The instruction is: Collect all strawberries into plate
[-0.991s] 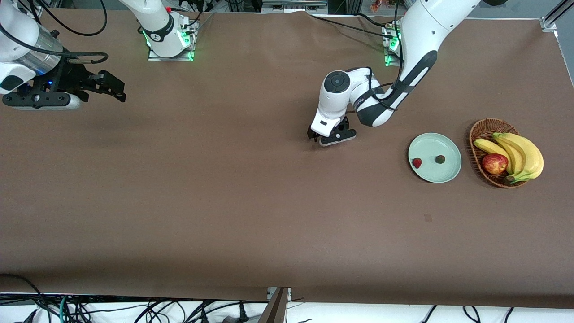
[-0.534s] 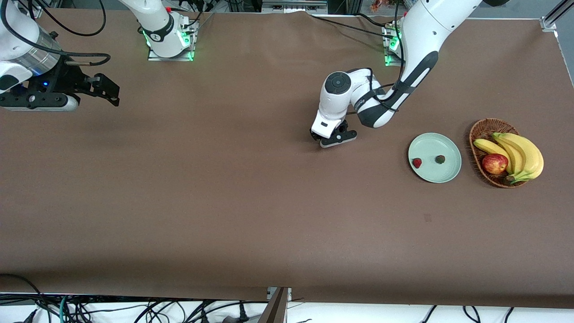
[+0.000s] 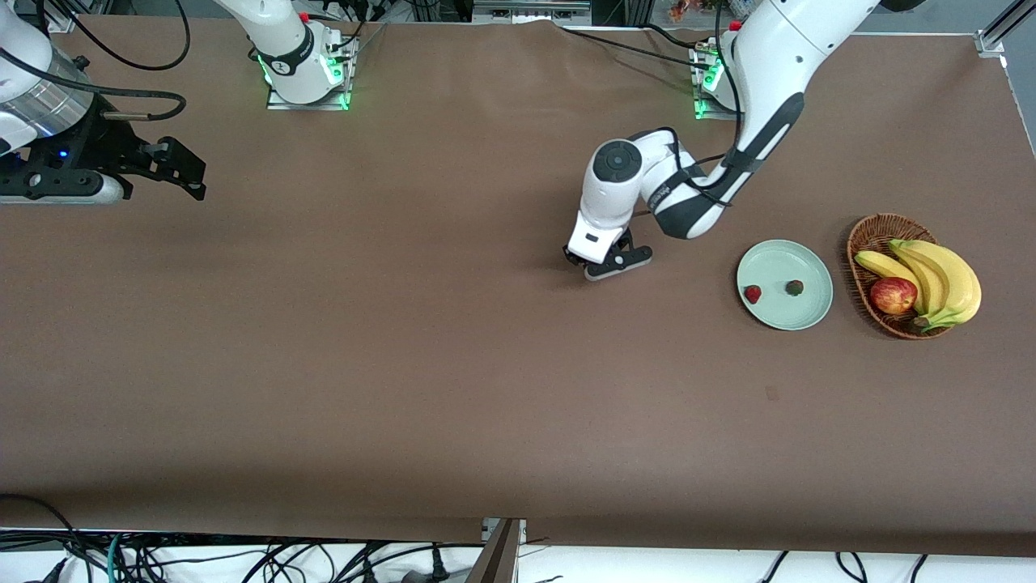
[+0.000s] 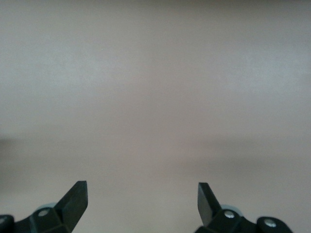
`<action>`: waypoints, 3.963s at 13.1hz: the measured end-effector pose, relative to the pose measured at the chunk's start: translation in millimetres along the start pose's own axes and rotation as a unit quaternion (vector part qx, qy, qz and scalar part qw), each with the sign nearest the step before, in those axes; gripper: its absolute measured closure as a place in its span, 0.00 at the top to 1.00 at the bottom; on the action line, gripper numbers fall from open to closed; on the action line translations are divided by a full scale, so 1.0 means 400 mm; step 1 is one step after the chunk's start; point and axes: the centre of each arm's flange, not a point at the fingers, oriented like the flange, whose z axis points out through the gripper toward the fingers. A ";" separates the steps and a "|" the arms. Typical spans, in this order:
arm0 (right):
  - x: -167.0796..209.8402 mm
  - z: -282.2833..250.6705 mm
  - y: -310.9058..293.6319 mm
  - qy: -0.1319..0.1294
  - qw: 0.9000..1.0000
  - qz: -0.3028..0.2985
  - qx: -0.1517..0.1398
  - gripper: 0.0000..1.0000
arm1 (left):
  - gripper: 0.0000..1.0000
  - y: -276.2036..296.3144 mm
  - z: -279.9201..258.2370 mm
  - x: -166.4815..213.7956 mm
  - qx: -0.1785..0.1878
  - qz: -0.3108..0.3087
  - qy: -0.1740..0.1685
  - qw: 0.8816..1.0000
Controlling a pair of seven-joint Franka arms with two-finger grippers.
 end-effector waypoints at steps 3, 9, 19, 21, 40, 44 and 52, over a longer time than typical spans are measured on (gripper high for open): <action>0.017 0.035 -0.004 -0.012 1.000 -0.001 -0.001 1.00 | 0.33 -0.099 -0.076 0.157 -0.002 0.012 -0.035 0.999; 0.023 0.036 -0.007 -0.011 1.000 -0.002 -0.001 1.00 | 0.33 -0.487 -0.159 0.441 0.023 0.087 -0.074 0.993; 0.024 0.036 -0.006 -0.011 1.000 -0.001 0.000 1.00 | 0.38 -0.837 -0.013 0.531 0.009 0.179 -0.093 0.980; 0.024 0.036 -0.006 -0.011 1.000 -0.001 0.000 1.00 | 0.45 -0.835 -0.013 0.531 0.008 0.184 -0.091 0.979; 0.024 0.036 -0.006 -0.011 1.000 -0.002 -0.001 1.00 | 1.00 -0.682 -0.918 0.457 -0.004 0.244 -0.066 0.968; 0.024 0.036 -0.006 -0.011 1.000 -0.002 -0.001 1.00 | 1.00 -0.672 -0.918 0.452 -0.003 0.241 -0.066 0.968; 0.024 0.036 -0.006 -0.011 1.000 -0.002 -0.001 1.00 | 1.00 -0.687 -0.928 0.453 0.004 0.239 -0.063 0.969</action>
